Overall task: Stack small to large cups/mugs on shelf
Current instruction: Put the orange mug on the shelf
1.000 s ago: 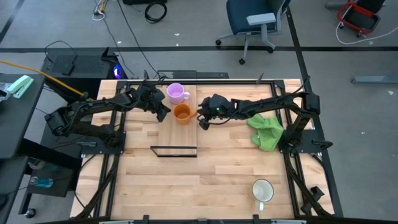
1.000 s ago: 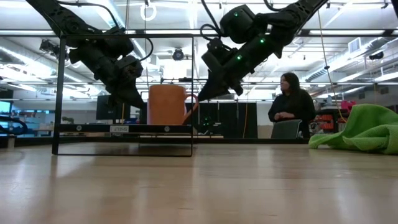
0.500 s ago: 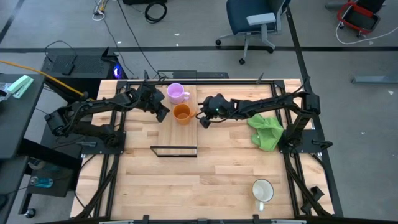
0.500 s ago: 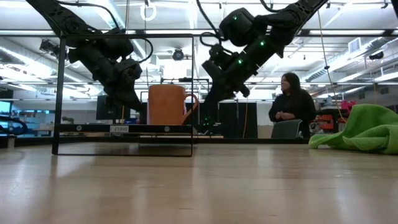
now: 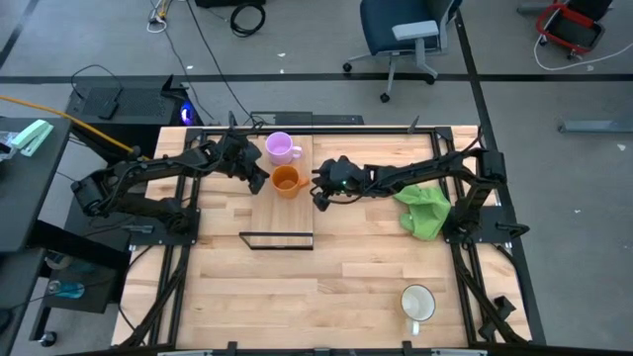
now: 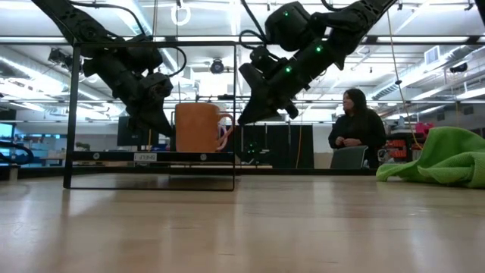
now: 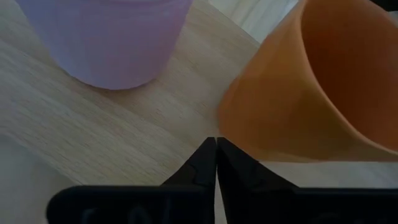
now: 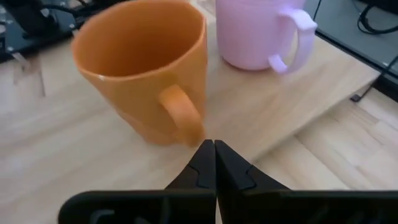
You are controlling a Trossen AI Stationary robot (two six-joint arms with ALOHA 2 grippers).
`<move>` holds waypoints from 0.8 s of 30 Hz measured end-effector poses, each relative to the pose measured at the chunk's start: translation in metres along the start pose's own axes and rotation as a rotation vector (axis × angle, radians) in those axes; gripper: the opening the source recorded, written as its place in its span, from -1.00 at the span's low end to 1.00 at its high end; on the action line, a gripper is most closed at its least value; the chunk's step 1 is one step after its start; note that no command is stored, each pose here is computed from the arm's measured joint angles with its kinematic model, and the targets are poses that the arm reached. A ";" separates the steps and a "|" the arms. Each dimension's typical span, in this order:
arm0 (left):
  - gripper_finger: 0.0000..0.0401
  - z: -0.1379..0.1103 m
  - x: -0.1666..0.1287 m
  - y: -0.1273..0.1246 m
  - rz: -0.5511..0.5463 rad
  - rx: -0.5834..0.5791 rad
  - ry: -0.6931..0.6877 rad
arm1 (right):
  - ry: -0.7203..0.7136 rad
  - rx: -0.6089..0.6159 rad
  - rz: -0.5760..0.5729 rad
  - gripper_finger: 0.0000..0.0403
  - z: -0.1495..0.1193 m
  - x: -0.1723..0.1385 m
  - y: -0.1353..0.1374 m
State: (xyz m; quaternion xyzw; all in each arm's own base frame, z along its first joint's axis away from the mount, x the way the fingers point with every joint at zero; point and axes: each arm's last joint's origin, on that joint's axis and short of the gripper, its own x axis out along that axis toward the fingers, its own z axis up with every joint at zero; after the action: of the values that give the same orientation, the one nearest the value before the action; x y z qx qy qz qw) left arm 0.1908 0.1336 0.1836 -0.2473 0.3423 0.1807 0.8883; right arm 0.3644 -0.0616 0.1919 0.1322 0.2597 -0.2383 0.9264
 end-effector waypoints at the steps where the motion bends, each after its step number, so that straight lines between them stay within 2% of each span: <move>1: -0.89 0.000 0.000 0.000 0.000 -0.002 0.000 | -0.004 0.001 0.004 -1.00 0.000 0.000 0.000; 11: -0.94 0.000 0.000 0.000 0.000 -0.003 0.000 | -0.036 0.016 0.019 -1.00 0.004 0.000 0.000; 18: -0.89 0.000 0.000 0.000 0.000 -0.004 0.001 | -0.030 0.028 0.033 -1.00 0.003 0.004 -0.003; 24: -0.89 0.000 0.000 0.000 0.000 -0.005 0.004 | 0.007 0.015 0.024 -1.00 0.002 0.027 -0.003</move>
State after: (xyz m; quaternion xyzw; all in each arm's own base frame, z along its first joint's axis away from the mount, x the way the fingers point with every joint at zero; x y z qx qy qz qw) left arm 0.1905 0.1335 0.1833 -0.2501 0.3435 0.1811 0.8869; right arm 0.3839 -0.0750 0.1782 0.1434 0.2595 -0.2285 0.9273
